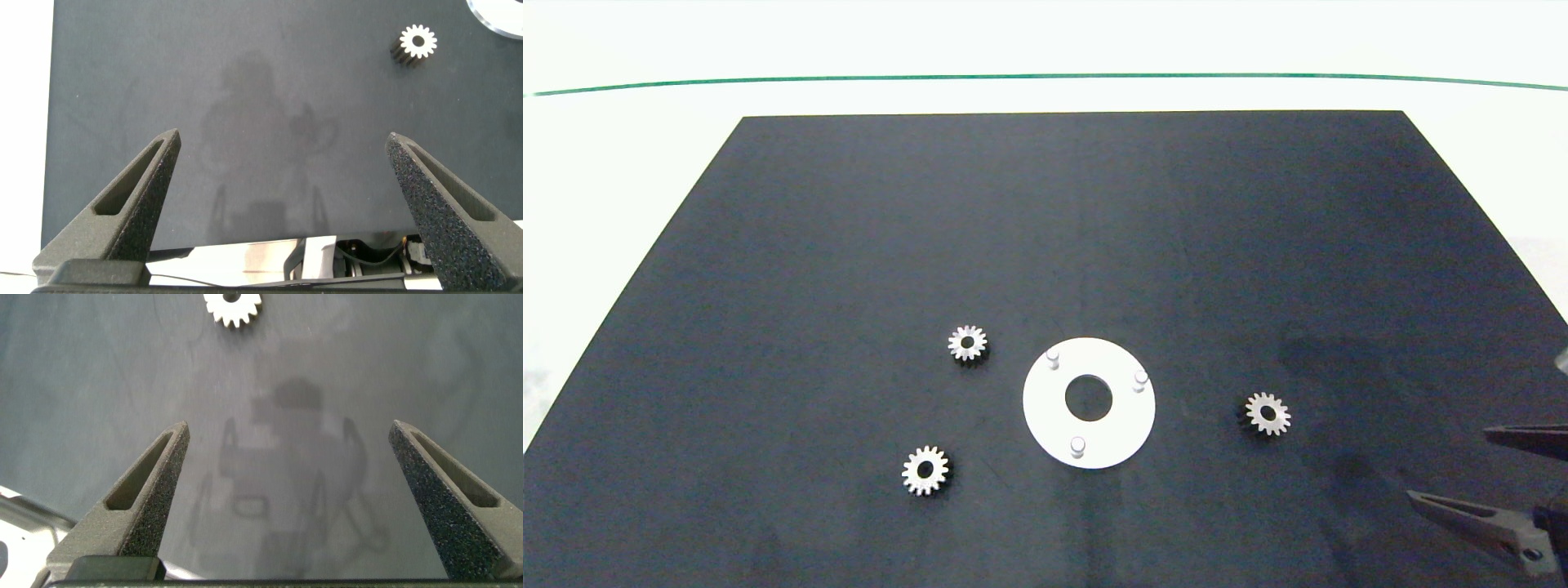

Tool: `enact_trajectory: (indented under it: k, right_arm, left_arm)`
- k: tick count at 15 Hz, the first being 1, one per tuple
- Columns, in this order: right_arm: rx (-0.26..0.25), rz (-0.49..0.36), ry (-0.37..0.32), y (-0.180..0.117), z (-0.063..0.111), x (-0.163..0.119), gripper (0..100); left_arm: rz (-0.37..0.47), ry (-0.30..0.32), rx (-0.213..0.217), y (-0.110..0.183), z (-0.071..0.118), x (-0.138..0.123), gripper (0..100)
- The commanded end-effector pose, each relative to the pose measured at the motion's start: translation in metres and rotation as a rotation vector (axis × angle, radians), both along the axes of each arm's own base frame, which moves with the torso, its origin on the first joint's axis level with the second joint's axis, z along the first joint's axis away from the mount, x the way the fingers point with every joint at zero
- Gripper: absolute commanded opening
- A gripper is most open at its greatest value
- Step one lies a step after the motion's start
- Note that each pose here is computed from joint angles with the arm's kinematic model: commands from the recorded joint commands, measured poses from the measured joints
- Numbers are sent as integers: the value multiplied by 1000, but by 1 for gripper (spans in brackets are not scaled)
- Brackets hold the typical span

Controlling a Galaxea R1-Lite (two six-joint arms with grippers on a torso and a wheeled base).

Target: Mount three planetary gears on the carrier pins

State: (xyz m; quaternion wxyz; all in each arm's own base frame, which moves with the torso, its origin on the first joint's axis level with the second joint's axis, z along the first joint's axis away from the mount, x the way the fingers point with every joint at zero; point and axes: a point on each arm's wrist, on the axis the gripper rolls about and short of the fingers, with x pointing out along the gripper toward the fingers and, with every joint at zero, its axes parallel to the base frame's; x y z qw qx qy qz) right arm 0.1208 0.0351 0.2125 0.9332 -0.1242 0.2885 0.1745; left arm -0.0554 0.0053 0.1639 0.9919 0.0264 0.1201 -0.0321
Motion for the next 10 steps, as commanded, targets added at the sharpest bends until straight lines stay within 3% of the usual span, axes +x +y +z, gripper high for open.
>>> enact_trajectory:
  k: [1, 10]
  right_arm:
    - [-19, 21, 29, 11, -11, 32, 100]
    - [-74, 120, 43, 38, -15, 56, 100]
  left_arm:
    - [3, 0, 2, 0, 0, -1, 100]
    - [12, -12, 3, 0, 2, -2, 100]
